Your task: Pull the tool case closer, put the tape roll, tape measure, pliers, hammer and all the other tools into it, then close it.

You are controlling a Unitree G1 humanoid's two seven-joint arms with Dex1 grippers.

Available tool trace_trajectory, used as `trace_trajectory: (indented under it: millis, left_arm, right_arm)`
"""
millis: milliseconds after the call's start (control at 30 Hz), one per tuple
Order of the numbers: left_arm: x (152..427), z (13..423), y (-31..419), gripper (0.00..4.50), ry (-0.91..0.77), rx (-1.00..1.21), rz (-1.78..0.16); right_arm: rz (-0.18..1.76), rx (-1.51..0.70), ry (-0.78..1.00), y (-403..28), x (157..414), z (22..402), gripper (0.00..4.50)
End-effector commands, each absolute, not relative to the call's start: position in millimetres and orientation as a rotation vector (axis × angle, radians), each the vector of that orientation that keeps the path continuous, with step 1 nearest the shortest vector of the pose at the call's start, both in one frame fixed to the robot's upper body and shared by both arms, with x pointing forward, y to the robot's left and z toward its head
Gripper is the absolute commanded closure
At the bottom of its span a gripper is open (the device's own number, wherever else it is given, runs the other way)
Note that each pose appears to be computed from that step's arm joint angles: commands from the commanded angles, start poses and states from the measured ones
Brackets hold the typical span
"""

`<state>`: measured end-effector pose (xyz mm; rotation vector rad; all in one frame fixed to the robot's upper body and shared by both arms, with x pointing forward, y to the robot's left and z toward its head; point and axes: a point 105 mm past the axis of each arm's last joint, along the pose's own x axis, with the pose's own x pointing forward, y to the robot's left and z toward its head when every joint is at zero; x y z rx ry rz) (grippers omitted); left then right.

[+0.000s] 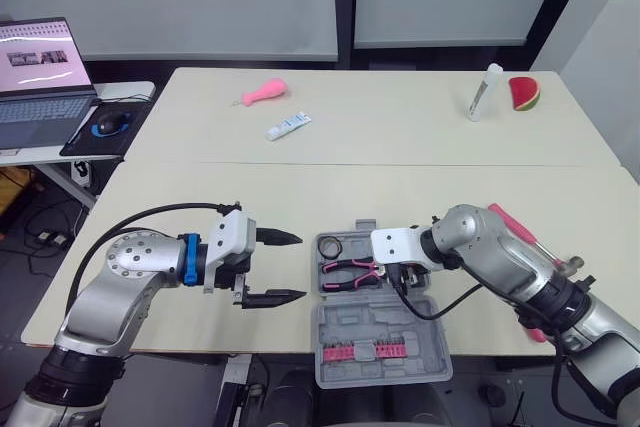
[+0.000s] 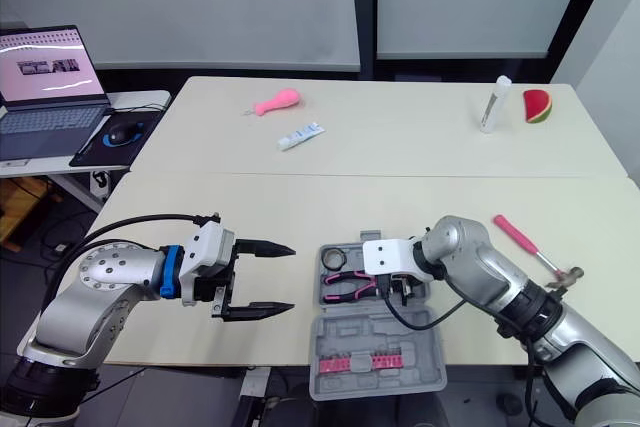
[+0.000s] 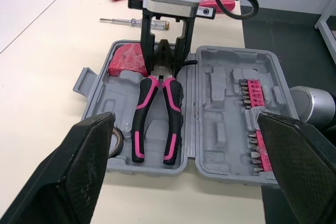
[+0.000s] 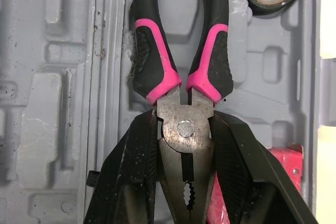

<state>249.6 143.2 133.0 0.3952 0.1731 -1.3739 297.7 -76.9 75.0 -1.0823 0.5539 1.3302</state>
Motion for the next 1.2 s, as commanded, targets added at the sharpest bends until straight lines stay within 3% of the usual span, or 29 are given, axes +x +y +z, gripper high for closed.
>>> trace_trajectory:
  millis: [33,400,433,633,933,1100,1133,1200]
  left_arm:
    - [246.0,143.0,139.4,0.0,0.142,0.419,-1.391]
    - [246.3,141.3,139.5,0.0,0.145,0.429,-1.393]
    - [246.6,140.7,139.7,0.0,0.146,0.429,-1.392]
    - [247.2,134.2,141.7,0.0,0.151,0.428,-1.394]
    - [250.7,126.0,143.3,0.0,0.141,0.431,-1.414]
    - [250.2,124.9,142.4,0.0,0.126,0.427,-1.437]
    - [250.1,125.2,142.1,0.0,0.122,0.424,-1.44]
    - [250.2,125.9,141.5,0.0,0.115,0.423,-1.442]
  right_arm:
    - [1.338,-1.101,0.508,-68.8,299.8,81.6,3.23]
    - [1.343,-1.056,0.549,-75.0,298.0,62.8,3.23]
    - [1.343,-1.055,0.547,-75.3,298.3,62.9,2.53]
    - [1.339,-1.048,0.536,-80.1,300.4,73.9,1.53]
    - [1.376,-0.906,0.452,-74.5,295.7,118.0,1.53]
    - [1.338,-0.792,0.271,-62.5,293.3,130.5,1.53]
    - [1.332,-0.781,0.252,-61.8,291.3,128.8,1.96]
    - [1.307,-0.754,0.219,-60.5,285.5,119.5,2.25]
